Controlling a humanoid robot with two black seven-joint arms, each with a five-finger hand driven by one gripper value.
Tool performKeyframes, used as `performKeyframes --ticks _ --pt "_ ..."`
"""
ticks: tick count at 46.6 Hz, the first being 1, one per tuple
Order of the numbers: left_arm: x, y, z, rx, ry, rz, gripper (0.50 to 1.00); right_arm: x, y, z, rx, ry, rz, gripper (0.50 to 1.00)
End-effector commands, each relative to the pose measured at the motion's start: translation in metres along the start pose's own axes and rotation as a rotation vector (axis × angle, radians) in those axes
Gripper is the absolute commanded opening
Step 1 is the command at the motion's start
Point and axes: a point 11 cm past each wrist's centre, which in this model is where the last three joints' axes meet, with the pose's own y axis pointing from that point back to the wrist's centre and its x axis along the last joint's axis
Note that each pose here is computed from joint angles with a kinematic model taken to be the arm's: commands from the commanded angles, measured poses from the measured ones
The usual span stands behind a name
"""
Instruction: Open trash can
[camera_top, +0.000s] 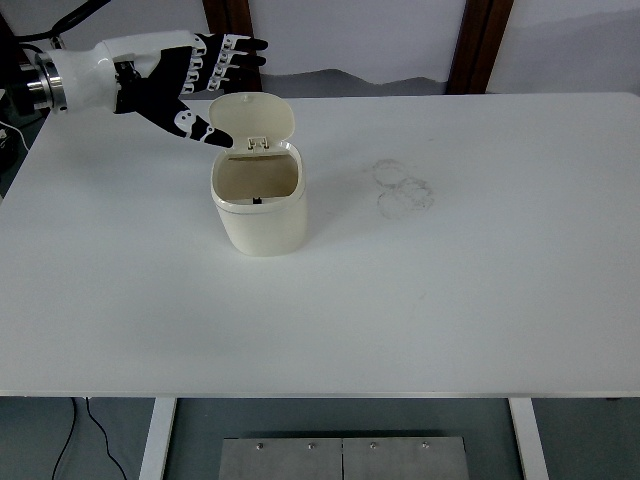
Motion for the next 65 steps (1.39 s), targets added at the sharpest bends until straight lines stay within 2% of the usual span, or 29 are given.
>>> performKeyframes --ticks 1,19,27,38,49,65 --pt "0.008 0.005 -0.001 -0.005 0.030 0.030 1.000 0.000 0.000 0.000 0.000 0.001 0.001 0.995" --pt "0.059 0.033 -0.018 -0.046 0.212 0.221 1.000 0.000 0.000 0.000 0.000 -0.001 0.000 0.995" --pt "0.078 0.046 -0.024 -0.116 0.306 0.305 1.000 0.000 0.000 0.000 0.000 0.001 0.001 0.995" --pt "0.106 0.073 -0.051 -0.160 0.449 0.452 1.000 0.000 0.000 0.000 0.000 -0.002 0.000 0.995" --pt "0.115 0.092 -0.084 -0.162 0.557 0.549 1.000 0.000 0.000 0.000 0.000 -0.001 0.000 0.995" --pt "0.129 0.114 -0.097 -0.265 0.711 0.665 1.000 0.000 0.000 0.000 0.000 -0.001 0.000 0.995"
